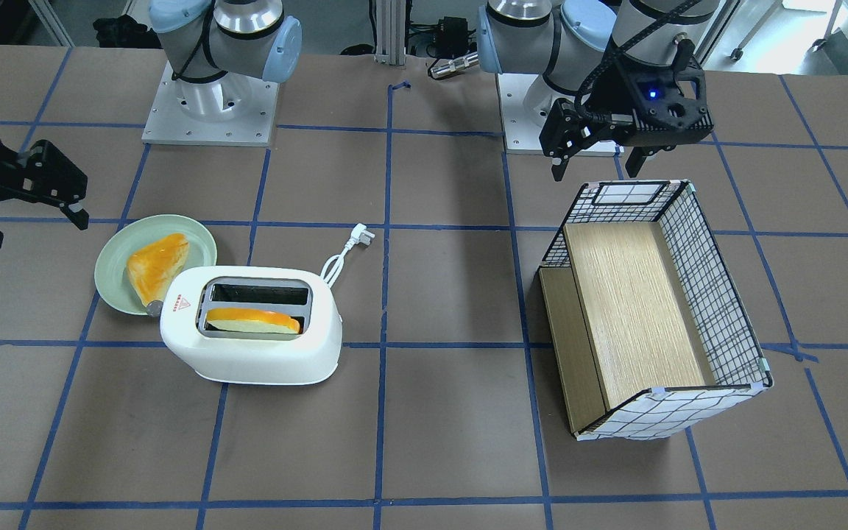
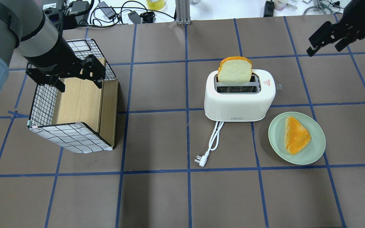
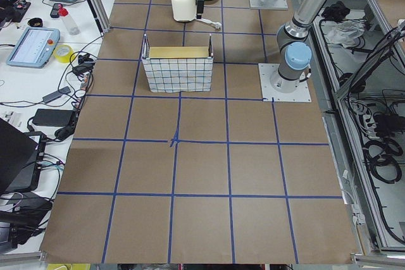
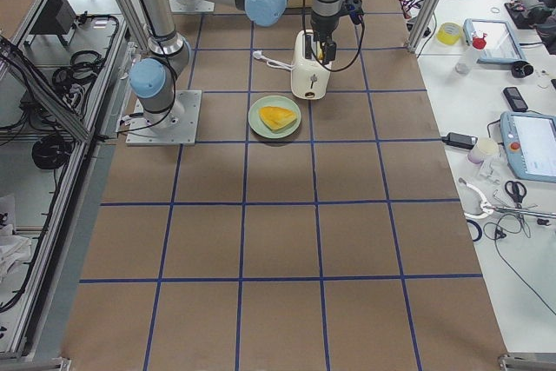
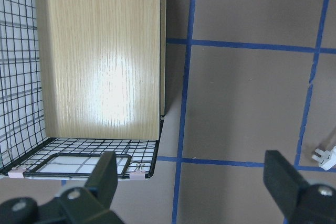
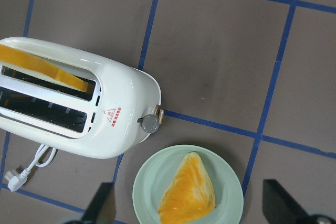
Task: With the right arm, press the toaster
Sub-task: 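Move the right gripper outward and down beside the toaster's lever side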
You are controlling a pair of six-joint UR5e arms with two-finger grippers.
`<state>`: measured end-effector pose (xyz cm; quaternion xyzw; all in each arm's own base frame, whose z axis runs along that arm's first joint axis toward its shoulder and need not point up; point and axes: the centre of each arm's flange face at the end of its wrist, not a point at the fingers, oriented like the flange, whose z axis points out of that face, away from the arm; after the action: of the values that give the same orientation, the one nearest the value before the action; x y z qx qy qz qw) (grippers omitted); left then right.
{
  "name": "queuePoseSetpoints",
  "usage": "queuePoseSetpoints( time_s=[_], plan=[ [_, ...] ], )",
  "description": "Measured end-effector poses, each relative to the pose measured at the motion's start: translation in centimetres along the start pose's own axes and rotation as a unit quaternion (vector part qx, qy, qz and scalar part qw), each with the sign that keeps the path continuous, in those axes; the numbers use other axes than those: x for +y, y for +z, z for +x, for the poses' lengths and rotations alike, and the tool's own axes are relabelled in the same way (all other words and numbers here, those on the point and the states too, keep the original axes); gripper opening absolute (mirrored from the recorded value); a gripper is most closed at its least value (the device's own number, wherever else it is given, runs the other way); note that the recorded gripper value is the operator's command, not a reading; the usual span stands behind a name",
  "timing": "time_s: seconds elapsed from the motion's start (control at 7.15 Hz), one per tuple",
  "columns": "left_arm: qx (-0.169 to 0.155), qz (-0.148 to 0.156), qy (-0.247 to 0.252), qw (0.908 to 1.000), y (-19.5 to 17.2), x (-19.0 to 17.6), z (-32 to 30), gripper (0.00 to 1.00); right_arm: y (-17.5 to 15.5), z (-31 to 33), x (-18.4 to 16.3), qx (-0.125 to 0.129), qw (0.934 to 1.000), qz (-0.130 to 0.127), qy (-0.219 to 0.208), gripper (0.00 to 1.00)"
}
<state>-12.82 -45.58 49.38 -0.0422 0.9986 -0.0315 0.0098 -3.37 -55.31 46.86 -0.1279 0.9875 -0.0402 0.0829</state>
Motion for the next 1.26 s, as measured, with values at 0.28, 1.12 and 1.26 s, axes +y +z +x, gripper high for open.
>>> queuePoseSetpoints(
  time_s=[0.28, 1.12, 1.26],
  plan=[
    [0.000, 0.000, 0.000, 1.0000, 0.0, 0.0, 0.0, 1.00, 1.9, 2.9, -0.4, -0.042, 0.9990, 0.009, -0.014, 0.31],
    [0.000, 0.001, 0.000, 1.0000, -0.1, 0.0, 0.0, 1.00, 10.0, 6.6, 1.6, -0.230, 0.9720, 0.033, 0.038, 0.00],
    [0.000, 0.000, 0.000, 1.0000, 0.0, 0.0, 0.0, 1.00, 10.9, 6.7, 1.8, -0.250, 0.9661, 0.041, 0.049, 0.00]
  ],
)
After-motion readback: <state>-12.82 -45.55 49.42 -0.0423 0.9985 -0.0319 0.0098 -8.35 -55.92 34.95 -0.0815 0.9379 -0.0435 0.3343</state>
